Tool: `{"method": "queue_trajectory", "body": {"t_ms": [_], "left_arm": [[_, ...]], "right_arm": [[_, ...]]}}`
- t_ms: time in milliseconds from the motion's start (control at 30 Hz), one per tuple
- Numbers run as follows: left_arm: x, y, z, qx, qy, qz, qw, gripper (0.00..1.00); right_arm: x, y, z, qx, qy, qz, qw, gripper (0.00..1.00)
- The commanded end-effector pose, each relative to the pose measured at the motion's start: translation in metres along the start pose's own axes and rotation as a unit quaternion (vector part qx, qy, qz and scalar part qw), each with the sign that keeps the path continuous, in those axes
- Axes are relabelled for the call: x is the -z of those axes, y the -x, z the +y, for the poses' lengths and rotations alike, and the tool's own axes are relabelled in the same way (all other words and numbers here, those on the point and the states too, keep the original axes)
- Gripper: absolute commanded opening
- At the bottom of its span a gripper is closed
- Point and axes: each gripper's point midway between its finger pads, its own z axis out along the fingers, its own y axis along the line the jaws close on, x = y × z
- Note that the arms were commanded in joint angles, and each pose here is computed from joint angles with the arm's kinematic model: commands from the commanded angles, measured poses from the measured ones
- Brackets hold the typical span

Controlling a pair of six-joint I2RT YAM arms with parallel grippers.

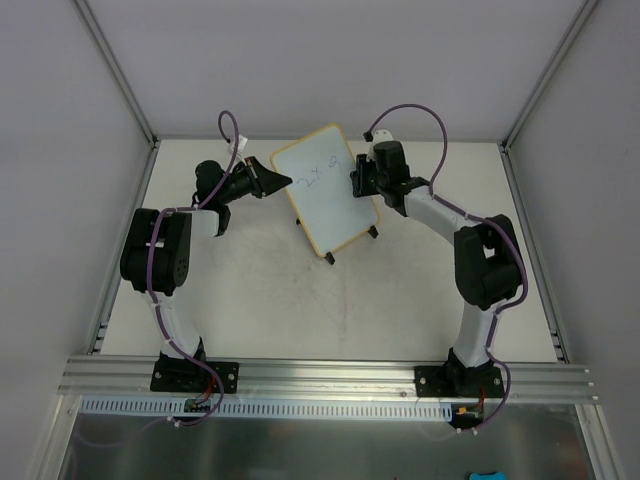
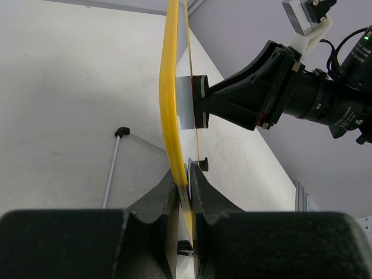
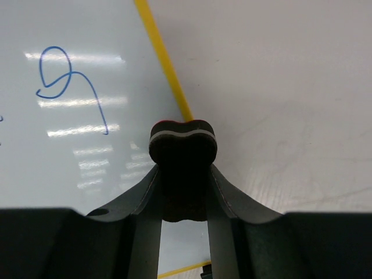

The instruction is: Erase the whiteboard

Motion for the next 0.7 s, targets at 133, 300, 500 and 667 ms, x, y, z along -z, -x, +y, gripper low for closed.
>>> {"method": "queue_trajectory", "body": {"t_ms": [133, 300, 500, 667], "left_arm": [[-0.002, 0.005, -0.036, -0.082, -0.064, 0.016, 0.994, 0.00], [-0.002, 0.005, -0.036, -0.082, -0.064, 0.017, 0.994, 0.00], [-0.003, 0.005, -0.036, -0.081, -0.064, 0.016, 0.994, 0.00], [-0.002, 0.005, -0.035, -0.082, -0.064, 0.017, 0.994, 0.00]], "right_arm": [[-0.006, -0.006, -0.008, 0.020, -0.012, 0.013, 1.000, 0.00], [0.002, -0.020, 0.015, 0.035, 0.004, -0.006, 0.999, 0.00], [0.015, -0.048, 0.059, 0.052, 0.036, -0.012, 0.998, 0.00], [0.025, -0.071, 0.109, 0.076, 0.076, -0.013, 0.994, 0.00]]}}
